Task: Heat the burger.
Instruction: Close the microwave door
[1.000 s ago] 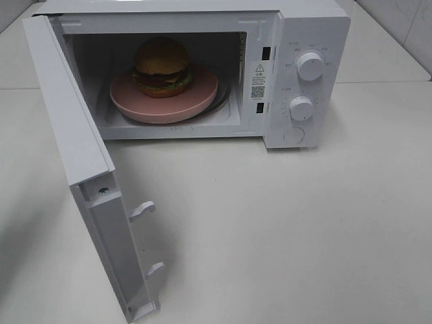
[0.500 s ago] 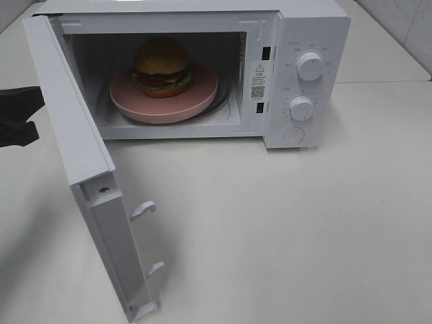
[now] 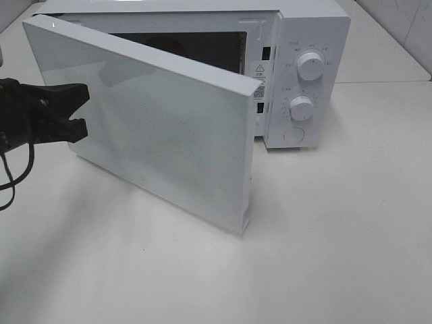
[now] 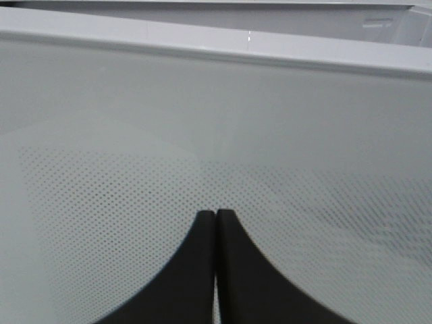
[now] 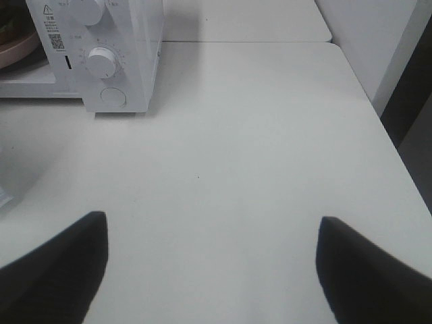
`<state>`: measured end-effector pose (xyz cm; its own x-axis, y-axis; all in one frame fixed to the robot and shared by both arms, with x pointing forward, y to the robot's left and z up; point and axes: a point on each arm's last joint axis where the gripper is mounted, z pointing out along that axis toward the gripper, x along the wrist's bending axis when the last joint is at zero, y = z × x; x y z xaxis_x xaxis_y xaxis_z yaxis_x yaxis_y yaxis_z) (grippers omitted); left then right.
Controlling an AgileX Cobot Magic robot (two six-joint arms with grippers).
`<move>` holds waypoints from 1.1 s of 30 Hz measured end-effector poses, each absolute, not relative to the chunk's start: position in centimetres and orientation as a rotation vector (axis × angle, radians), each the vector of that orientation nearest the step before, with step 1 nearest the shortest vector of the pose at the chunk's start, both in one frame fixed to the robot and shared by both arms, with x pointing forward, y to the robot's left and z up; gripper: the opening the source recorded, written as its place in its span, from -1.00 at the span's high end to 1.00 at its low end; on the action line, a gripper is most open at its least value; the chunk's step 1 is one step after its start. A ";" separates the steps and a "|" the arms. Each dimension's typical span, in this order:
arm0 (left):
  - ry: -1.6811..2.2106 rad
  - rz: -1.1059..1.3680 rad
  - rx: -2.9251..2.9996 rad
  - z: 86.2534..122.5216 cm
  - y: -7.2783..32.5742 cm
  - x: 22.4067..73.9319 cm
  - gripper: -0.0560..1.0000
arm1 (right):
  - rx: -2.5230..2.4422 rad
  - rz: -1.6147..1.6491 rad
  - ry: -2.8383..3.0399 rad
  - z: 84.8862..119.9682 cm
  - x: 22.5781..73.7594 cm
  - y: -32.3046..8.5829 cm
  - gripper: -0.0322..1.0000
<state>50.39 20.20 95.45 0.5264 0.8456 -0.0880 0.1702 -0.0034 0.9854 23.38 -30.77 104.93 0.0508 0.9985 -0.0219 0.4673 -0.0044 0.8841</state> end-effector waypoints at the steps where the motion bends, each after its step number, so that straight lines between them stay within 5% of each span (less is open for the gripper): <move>1: 0.912 0.682 1.520 95.5 19.6 50.6 0.89 | 1.575 0.891 1.516 104.9 23.4 -30.8 -0.54; 33: 1.006 0.665 1.462 94.4 7.4 56.0 0.89 | 1.575 0.891 1.516 104.9 23.4 -30.8 -0.54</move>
